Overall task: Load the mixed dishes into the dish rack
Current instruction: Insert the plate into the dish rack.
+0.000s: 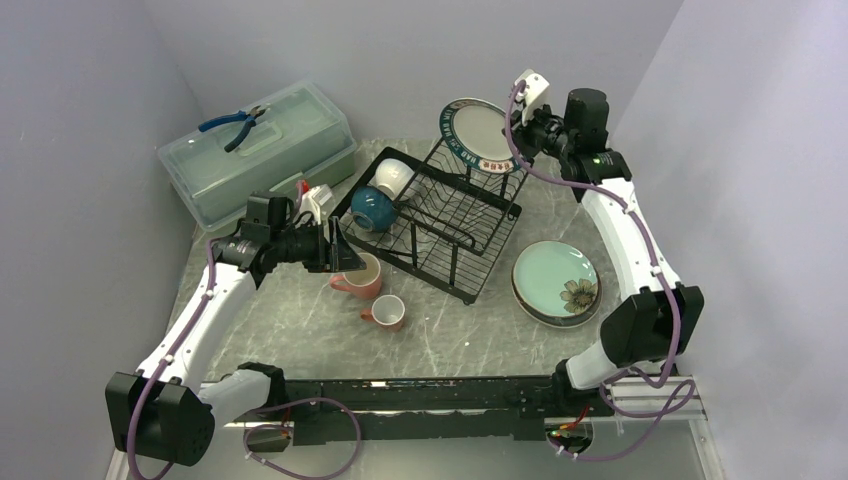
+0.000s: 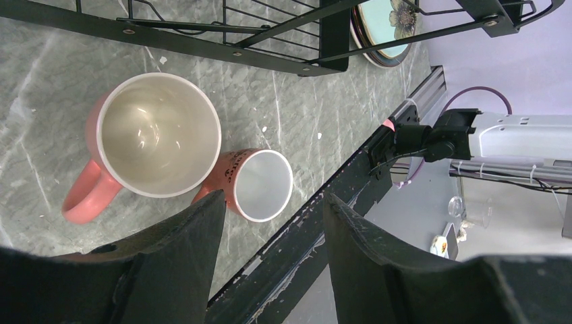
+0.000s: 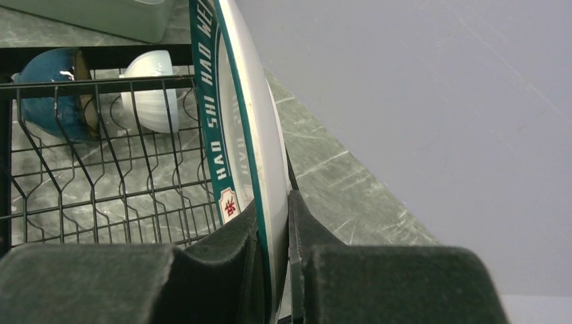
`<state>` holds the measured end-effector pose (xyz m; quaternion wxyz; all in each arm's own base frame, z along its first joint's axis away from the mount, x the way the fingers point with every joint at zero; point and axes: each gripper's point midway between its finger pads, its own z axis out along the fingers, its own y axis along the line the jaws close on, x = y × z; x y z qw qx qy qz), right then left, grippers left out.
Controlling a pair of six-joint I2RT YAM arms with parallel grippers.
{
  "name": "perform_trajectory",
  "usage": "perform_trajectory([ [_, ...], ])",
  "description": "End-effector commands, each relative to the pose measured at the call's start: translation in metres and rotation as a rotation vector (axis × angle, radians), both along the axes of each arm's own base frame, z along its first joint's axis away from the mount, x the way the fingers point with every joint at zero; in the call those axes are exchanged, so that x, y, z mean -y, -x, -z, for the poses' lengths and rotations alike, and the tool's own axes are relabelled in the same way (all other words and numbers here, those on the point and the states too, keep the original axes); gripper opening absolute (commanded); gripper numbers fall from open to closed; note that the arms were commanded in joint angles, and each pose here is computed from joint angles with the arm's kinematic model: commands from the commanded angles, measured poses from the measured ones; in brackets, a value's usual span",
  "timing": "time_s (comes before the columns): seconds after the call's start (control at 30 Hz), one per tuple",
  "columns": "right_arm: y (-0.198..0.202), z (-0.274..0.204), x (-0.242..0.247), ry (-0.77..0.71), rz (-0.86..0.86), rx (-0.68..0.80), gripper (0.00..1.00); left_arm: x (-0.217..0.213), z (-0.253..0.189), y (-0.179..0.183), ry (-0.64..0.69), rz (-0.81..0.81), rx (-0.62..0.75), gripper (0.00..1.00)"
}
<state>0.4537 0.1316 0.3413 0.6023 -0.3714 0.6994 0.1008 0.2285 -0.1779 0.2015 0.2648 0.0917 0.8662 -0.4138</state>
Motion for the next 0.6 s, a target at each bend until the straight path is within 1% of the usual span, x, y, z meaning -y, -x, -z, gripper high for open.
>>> perform_trajectory([
  [0.0,0.005,-0.010,0.007,-0.001,0.036,0.037,0.18,0.002,-0.011,-0.005,0.013,0.017,0.067,0.60],
  [0.23,0.009,-0.031,0.013,-0.041,0.086,0.089,0.34,0.002,-0.012,-0.003,0.013,0.020,0.072,0.60],
  [0.4,0.018,-0.050,0.012,-0.080,0.089,0.127,0.42,0.002,-0.014,-0.003,0.019,0.023,0.078,0.60],
  [0.57,0.032,-0.070,0.012,-0.121,0.087,0.153,0.47,0.002,-0.016,-0.002,0.022,0.024,0.086,0.60],
])
